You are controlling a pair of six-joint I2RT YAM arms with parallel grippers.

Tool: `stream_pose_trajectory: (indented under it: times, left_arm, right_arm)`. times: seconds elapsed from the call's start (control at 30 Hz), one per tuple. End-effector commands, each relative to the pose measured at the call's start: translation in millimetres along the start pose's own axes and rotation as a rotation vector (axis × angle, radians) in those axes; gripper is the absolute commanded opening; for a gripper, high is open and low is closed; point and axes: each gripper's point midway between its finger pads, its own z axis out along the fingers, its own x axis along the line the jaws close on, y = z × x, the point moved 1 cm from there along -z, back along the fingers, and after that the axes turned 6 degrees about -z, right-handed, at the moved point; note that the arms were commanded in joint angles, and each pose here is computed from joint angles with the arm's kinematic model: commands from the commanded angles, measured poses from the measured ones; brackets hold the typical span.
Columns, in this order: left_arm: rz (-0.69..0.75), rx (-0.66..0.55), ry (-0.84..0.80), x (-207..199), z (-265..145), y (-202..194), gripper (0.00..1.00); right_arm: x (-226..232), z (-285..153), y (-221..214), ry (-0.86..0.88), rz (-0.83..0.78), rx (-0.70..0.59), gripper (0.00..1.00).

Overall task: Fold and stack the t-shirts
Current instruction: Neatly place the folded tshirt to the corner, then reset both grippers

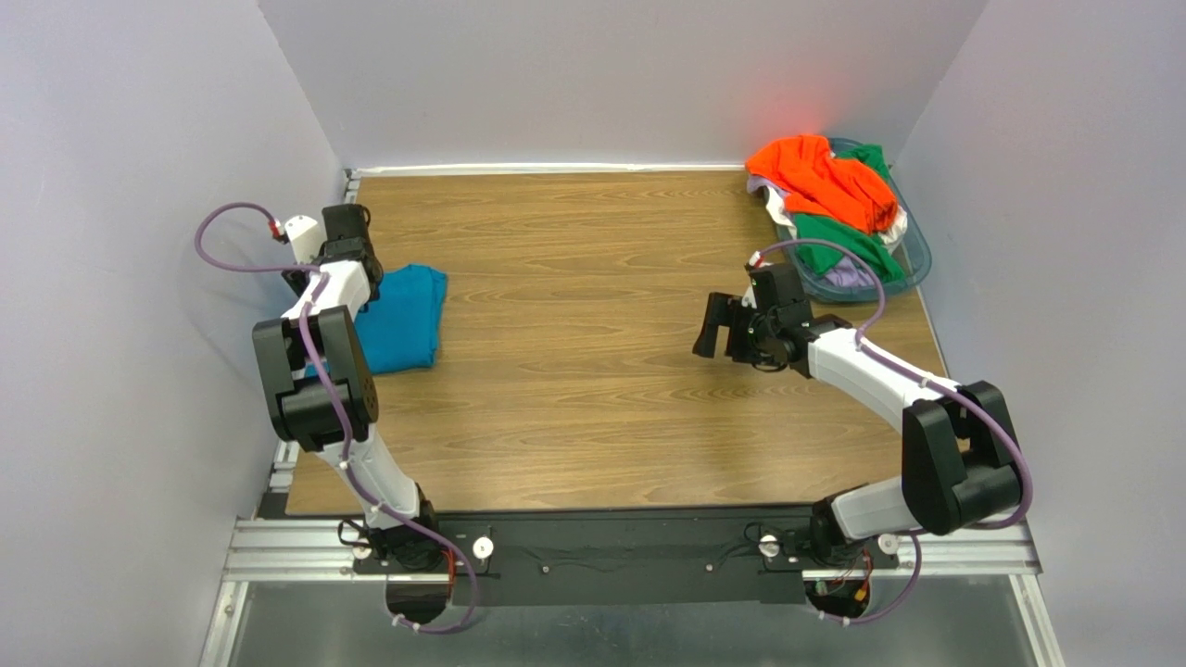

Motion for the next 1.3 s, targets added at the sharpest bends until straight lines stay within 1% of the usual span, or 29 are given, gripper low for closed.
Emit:
stream_pose_trajectory:
  times: [0.0, 0.07, 0.1, 0.13, 0.17, 0.2, 0.3, 0.33, 0.37, 0.43, 0.47, 0.53, 0.57, 0.6, 0.63, 0.67, 0.77, 0.83, 0.97, 1.03, 1.1, 1.2, 1.27]
  left_arm:
    - [-0.085, -0.044, 0.029, 5, -11, 25, 0.55]
    - [-0.097, -0.026, -0.003, 4, -18, 28, 0.56]
    - [-0.122, -0.037, -0.034, 4, -29, 35, 0.6]
    - [-0.145, -0.025, -0.086, -3, -37, 36, 0.67]
    - [-0.167, -0.034, -0.135, -3, -50, 43, 0.93]
    - [-0.184, -0.026, -0.207, -14, -63, 43, 0.95]
    - [-0.199, -0.056, -0.36, -26, -108, 53, 0.97]
    - [-0.187, -0.058, -0.421, -37, -128, 49, 0.97]
    - [-0.21, -0.079, -0.494, -38, -152, 54, 0.98]
    - [-0.22, -0.075, -0.637, -49, -188, 51, 0.98]
    - [-0.224, -0.094, -0.757, -53, -226, 51, 0.98]
    - [-0.218, -0.087, -0.916, -59, -260, 39, 0.98]
    - [-0.228, -0.103, -1.008, -54, -289, 39, 0.98]
    - [-0.217, -0.087, -1.044, -53, -297, 25, 0.98]
    - [-0.244, -0.093, -1.113, -47, -316, 27, 0.98]
    - [-0.214, -0.064, -1.165, -48, -328, 10, 0.98]
    - [-0.189, -0.045, -1.263, -45, -354, -7, 0.98]
    - [-0.147, 0.0, -1.292, -46, -367, -32, 0.98]
    - [-0.084, 0.092, -1.369, -53, -394, -75, 0.98]
    - [-0.051, 0.119, -1.361, -58, -390, -97, 0.98]
    - [-0.025, 0.158, -1.32, -59, -377, -118, 0.98]
    - [-0.025, 0.174, -1.309, -57, -371, -125, 0.98]
    - [-0.039, 0.16, -1.316, -54, -372, -121, 0.98]
  right_arm:
    - [-11, 3, -6, -0.049, -0.004, 0.021, 1.0]
    - [-10, 1, -4, -0.045, -0.003, 0.014, 1.0]
    - [-11, 0, -3, -0.045, -0.002, 0.007, 1.0]
    - [-9, -3, 0, -0.042, 0.0, -0.005, 1.0]
    - [-9, -5, 3, -0.041, -0.001, -0.014, 1.0]
    - [-7, -9, 8, -0.038, 0.0, -0.037, 1.0]
    - [-11, -17, 15, -0.068, 0.005, -0.069, 1.0]
    - [-10, -20, 17, -0.065, 0.011, -0.077, 1.0]
    - [-11, -27, 22, -0.079, 0.014, -0.102, 1.0]
    - [-10, -35, 25, -0.082, 0.024, -0.125, 1.0]
    - [-10, -42, 28, -0.085, 0.027, -0.146, 1.0]
    - [-11, -52, 30, -0.092, 0.039, -0.173, 1.0]
    - [-15, -56, 30, -0.114, 0.043, -0.183, 1.0]
    - [-15, -66, 33, -0.115, 0.048, -0.216, 1.0]
    - [-20, -69, 31, -0.141, 0.058, -0.224, 1.0]
    - [-22, -74, 31, -0.15, 0.066, -0.239, 1.0]
    - [-27, -89, 28, -0.17, 0.092, -0.283, 1.0]
    - [-30, -97, 26, -0.182, 0.107, -0.312, 1.0]
    - [-33, -101, 17, -0.181, 0.144, -0.329, 1.0]
    - [-27, -101, 13, -0.14, 0.151, -0.321, 1.0]
    - [-24, -103, 10, -0.117, 0.165, -0.329, 1.0]
    - [-28, -102, 6, -0.131, 0.168, -0.332, 1.0]
    - [-29, -102, 4, -0.136, 0.173, -0.331, 1.0]
